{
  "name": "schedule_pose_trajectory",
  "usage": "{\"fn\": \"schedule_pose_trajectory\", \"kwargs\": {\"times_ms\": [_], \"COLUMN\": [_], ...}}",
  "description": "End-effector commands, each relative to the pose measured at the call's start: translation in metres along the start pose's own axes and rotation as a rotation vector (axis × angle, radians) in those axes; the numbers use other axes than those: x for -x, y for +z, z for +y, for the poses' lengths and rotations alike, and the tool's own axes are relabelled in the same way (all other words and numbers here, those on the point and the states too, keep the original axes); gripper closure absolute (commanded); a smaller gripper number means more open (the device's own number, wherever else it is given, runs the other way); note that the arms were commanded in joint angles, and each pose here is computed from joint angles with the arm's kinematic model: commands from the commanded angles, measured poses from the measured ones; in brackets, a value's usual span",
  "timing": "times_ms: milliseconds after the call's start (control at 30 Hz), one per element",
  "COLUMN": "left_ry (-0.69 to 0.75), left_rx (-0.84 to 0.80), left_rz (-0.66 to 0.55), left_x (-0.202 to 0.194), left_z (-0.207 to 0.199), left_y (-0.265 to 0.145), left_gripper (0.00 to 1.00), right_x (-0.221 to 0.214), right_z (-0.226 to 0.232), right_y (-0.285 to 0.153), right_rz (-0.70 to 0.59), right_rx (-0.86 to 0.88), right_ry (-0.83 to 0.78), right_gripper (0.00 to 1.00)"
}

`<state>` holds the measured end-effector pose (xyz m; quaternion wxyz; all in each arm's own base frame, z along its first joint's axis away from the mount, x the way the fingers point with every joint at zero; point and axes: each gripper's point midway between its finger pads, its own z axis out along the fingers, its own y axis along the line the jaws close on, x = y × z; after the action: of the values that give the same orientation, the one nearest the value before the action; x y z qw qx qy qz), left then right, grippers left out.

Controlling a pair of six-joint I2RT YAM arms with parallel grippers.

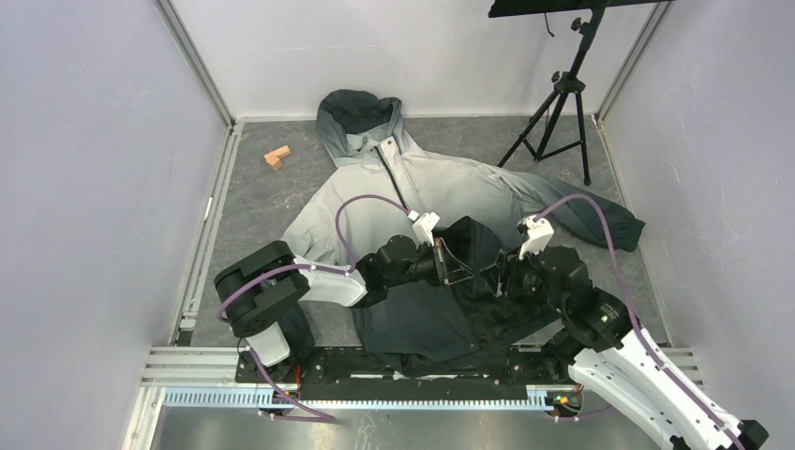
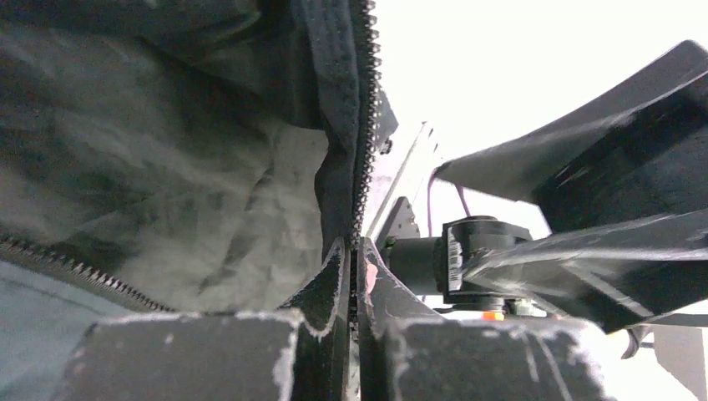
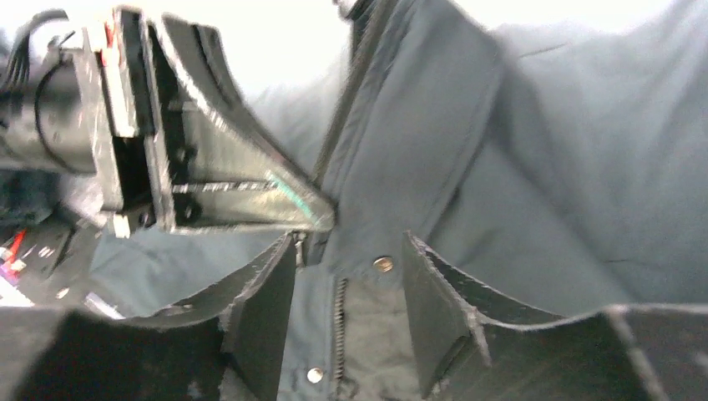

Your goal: Zip up the jacket

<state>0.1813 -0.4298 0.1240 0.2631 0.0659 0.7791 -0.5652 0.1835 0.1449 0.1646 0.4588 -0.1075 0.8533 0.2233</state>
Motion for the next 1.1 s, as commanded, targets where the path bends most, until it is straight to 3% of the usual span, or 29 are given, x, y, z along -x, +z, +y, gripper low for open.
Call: {"fn": "schedule_pose_trajectory", "kwargs": {"times_ms": [0, 67, 200, 367, 467, 700, 900, 1067], "left_ry": [-0.020, -0.023, -0.015, -0.002, 0.017, 0.099, 0.130, 0.139], "left_rx": [-0.114, -0.112, -0.122, -0.111, -0.094, -0.068, -0.069, -0.093], "left_rz": [-0.078, -0.087, -0.091, -0.094, -0.107, -0.123, -0.149, -0.196], "left_x": [0.020, 0.022, 0.024, 0.024, 0.024, 0.021, 0.021, 0.029], "left_z": [-0.028, -0.028, -0.032, -0.031, -0.030, -0.033, -0.032, -0.037], "left_y": [0.000, 0.000, 0.001, 0.000, -0.002, -0.003, -0.008, -0.015], "left_gripper": [0.98, 0.98, 0.98, 0.98, 0.98, 0.98, 0.98, 0.98], "right_x": [-0.035, -0.041, -0.047, -0.055, -0.057, -0.053, -0.058, -0.079], "right_z": [0.035, 0.044, 0.050, 0.045, 0.047, 0.029, 0.023, 0.004], "right_y": [0.000, 0.001, 0.002, 0.009, 0.010, 0.013, 0.017, 0.020], "right_rz": [0.097, 0.110, 0.124, 0.140, 0.147, 0.111, 0.130, 0.172], "right_rx": [0.214, 0.261, 0.292, 0.256, 0.262, 0.126, 0.072, -0.026], "right_ry": [0.120, 0.180, 0.244, 0.304, 0.356, 0.495, 0.520, 0.495], "right_gripper": [0.49, 0.58, 0.58, 0.45, 0.46, 0.61, 0.61, 0.85]}}
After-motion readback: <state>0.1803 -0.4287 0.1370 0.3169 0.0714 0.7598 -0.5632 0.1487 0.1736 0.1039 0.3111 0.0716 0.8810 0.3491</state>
